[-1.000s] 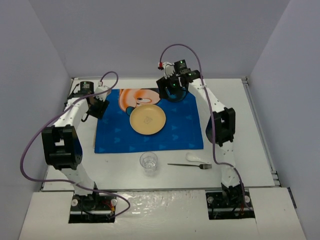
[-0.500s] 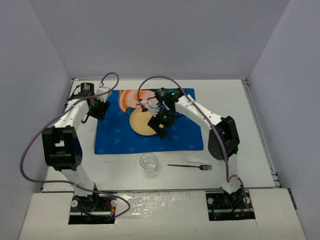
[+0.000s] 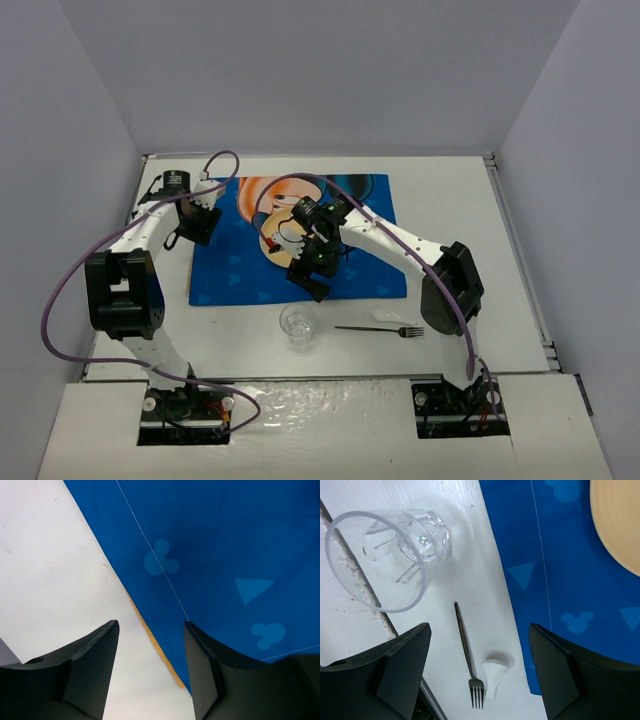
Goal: Set the dinner table for one person
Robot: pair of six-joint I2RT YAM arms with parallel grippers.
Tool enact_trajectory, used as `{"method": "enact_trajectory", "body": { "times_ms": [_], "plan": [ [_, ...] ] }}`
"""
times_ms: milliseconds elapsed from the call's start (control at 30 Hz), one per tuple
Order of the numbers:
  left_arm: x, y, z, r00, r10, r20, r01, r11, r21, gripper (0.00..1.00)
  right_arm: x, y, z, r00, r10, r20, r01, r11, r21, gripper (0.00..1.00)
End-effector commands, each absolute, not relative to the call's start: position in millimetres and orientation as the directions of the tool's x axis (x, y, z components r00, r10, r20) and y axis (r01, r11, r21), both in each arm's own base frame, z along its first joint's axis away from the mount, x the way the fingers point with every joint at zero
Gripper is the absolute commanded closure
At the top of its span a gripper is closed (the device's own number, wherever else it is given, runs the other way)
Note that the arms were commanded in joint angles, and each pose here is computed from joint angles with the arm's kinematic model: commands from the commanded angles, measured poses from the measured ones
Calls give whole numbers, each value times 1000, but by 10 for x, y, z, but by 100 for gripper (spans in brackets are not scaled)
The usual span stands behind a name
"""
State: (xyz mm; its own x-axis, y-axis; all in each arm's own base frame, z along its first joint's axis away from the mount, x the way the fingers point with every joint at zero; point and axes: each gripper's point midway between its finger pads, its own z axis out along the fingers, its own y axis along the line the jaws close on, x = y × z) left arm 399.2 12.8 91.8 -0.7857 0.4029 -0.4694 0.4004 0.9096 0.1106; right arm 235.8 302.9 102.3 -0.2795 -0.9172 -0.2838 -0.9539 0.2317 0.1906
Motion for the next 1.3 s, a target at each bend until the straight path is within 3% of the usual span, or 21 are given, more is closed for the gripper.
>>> {"method": "enact_trajectory", "body": {
  "times_ms": [0, 300, 533, 900, 1000, 1100, 1133, 1167, 1200, 1267],
  "plan": [
    [4100, 114, 1303, -725, 399, -562, 376, 912, 162, 49, 2096, 3048, 1238, -225, -922, -315, -967, 171, 189, 24],
    [4141, 308, 1270, -760, 327, -561, 243, 944, 222, 49, 1788, 3215, 1153, -158, -931, -328, -971, 87, 222, 24],
    [4142, 308, 1355, -747, 328, -578, 236, 944, 230, 49, 1734, 3388, 1001, -138, -938, -319, -972, 66, 227, 26],
    [4100, 337, 1345, -739, 360, -570, 255, 932, 258, 49, 2064, 3565, 709, -215, -939, -269, -973, 182, 141, 30],
    [4095, 351, 1335, -737, 364, -569, 254, 930, 265, 49, 2057, 3586, 646, -213, -943, -256, -973, 180, 143, 39],
    [4085, 353, 1315, -736, 369, -567, 257, 928, 270, 49, 2026, 3584, 581, -205, -949, -241, -974, 173, 149, 55],
    [4082, 354, 1311, -736, 371, -567, 258, 927, 271, 49, 2003, 3580, 570, -199, -951, -238, -974, 166, 152, 64],
    [4081, 356, 1311, -734, 373, -567, 259, 926, 274, 49, 1979, 3574, 559, -191, -953, -234, -975, 158, 154, 86],
    [4081, 358, 1311, -733, 374, -567, 259, 926, 276, 49, 1955, 3567, 553, -182, -956, -231, -977, 149, 154, 100],
    [4085, 362, 1310, -733, 376, -567, 259, 925, 278, 49, 1928, 3564, 575, -166, -958, -232, -980, 134, 144, 100]
  ]
}}
